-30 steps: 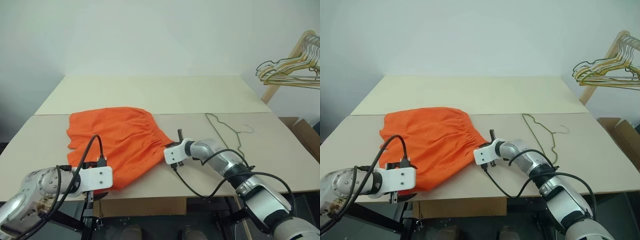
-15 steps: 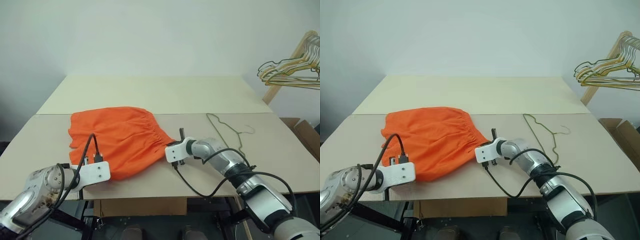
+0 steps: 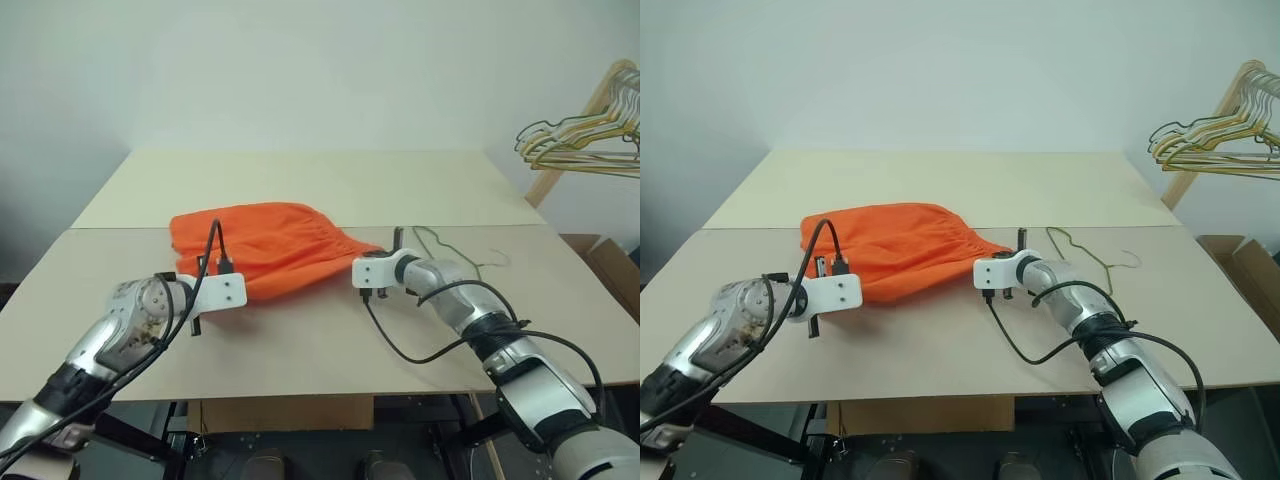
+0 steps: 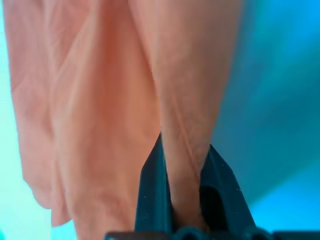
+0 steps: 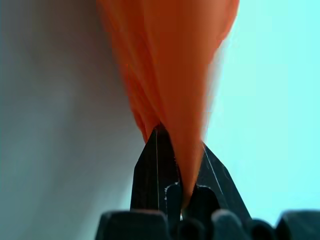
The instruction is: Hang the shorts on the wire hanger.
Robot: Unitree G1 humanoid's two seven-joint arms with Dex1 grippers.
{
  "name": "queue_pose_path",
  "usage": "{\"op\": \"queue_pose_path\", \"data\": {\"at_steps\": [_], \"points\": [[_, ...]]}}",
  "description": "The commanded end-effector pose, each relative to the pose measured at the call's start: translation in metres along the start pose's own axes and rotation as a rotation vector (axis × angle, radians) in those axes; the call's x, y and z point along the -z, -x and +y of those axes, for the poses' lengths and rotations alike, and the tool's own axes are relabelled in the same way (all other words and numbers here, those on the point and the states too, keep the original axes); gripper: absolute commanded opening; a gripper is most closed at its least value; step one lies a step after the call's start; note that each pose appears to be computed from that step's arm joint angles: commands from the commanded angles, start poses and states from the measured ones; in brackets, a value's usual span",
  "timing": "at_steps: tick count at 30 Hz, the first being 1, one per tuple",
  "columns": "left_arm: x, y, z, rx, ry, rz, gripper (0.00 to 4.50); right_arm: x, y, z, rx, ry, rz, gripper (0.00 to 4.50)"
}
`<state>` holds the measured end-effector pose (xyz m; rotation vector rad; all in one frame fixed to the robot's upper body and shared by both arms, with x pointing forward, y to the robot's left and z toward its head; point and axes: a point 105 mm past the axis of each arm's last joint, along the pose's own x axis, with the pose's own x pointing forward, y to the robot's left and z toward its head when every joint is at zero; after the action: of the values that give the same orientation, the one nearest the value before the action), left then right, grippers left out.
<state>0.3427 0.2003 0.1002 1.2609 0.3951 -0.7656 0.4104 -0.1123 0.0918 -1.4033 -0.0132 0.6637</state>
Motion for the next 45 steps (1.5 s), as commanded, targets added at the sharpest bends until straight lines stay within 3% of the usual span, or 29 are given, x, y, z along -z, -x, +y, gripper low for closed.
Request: {"op": "queue_pose_path", "data": {"at_steps": [1, 7, 13, 17, 24, 31, 34, 39, 45], "points": [[0.007, -0.002, 0.018, -0.06, -0.032, 0.022, 0.03, 0.021, 0.018, -0.018, 0.091, -0.029, 0.095, 0.0], [0.001, 0.006, 0.01, 0.007, -0.044, -0.045, 0.03, 0.012, 0.046, 0.005, 0.059, -0.05, 0.089, 0.0], [0.006, 0.052, -0.03, 0.224, -0.13, -0.085, 0.03, -0.002, 0.073, 0.029, 0.006, -0.05, 0.054, 0.0], [0.015, 0.078, -0.053, 0.325, -0.135, -0.065, 0.03, -0.015, 0.089, 0.046, -0.076, -0.061, -0.038, 0.0], [0.011, 0.09, -0.078, 0.373, -0.081, -0.064, 0.03, -0.021, 0.11, 0.063, -0.19, -0.036, -0.132, 0.0], [0.008, 0.089, -0.092, 0.386, -0.068, -0.065, 0.03, -0.014, 0.117, 0.069, -0.229, -0.047, -0.114, 0.0], [0.005, 0.089, -0.091, 0.385, -0.045, -0.078, 0.65, -0.019, 0.125, 0.073, -0.282, -0.076, -0.155, 0.75], [0.001, 0.105, -0.087, 0.422, -0.035, -0.161, 2.24, -0.028, 0.152, 0.076, -0.414, -0.216, -0.242, 2.49], [-0.01, 0.125, -0.048, 0.287, 0.102, -0.358, 4.13, -0.005, 0.176, 0.051, -0.39, -0.501, -0.212, 4.49]]}}
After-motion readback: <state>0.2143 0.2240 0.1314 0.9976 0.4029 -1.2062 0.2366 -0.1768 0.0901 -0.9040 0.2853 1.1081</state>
